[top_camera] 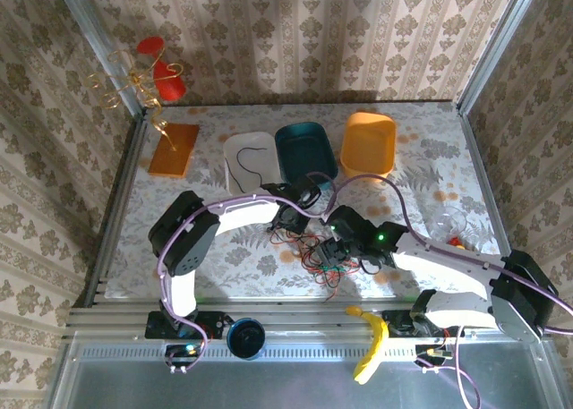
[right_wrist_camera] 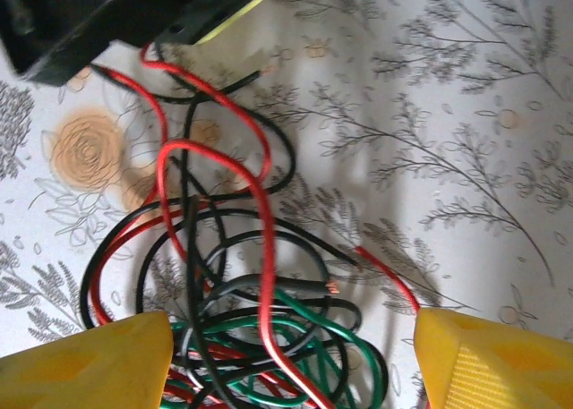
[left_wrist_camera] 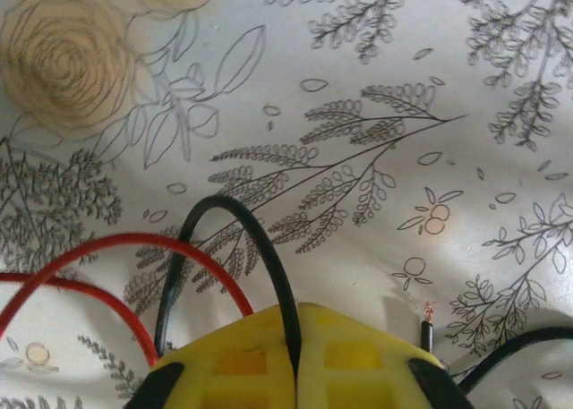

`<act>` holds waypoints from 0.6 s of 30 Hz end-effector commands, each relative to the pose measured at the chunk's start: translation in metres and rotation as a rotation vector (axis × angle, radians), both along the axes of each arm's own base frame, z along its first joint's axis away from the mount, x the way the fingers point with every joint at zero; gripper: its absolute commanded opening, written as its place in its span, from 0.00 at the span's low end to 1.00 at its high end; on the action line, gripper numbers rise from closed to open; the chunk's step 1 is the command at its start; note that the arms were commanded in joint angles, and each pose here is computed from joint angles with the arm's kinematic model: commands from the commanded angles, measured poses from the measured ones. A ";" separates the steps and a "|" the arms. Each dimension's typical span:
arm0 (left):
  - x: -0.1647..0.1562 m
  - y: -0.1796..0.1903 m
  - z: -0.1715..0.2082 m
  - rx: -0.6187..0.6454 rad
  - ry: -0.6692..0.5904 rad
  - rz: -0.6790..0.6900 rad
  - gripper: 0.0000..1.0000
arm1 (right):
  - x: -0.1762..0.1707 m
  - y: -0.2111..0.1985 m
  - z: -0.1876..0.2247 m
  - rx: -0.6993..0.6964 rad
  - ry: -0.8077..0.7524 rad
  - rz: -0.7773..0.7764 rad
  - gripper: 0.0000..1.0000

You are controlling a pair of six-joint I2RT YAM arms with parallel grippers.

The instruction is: Untangle the cables

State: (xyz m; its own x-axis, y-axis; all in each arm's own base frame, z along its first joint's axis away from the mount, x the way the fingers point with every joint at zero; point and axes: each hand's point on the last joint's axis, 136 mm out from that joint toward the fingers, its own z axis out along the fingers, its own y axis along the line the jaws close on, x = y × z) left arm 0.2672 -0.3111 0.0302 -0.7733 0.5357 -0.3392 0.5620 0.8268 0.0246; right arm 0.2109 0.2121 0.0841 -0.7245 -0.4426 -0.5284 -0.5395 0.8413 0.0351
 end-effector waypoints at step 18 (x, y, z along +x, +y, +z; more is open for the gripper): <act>0.036 0.010 0.195 -0.507 -0.100 0.187 0.00 | 0.010 0.011 -0.056 -0.042 0.128 -0.038 0.74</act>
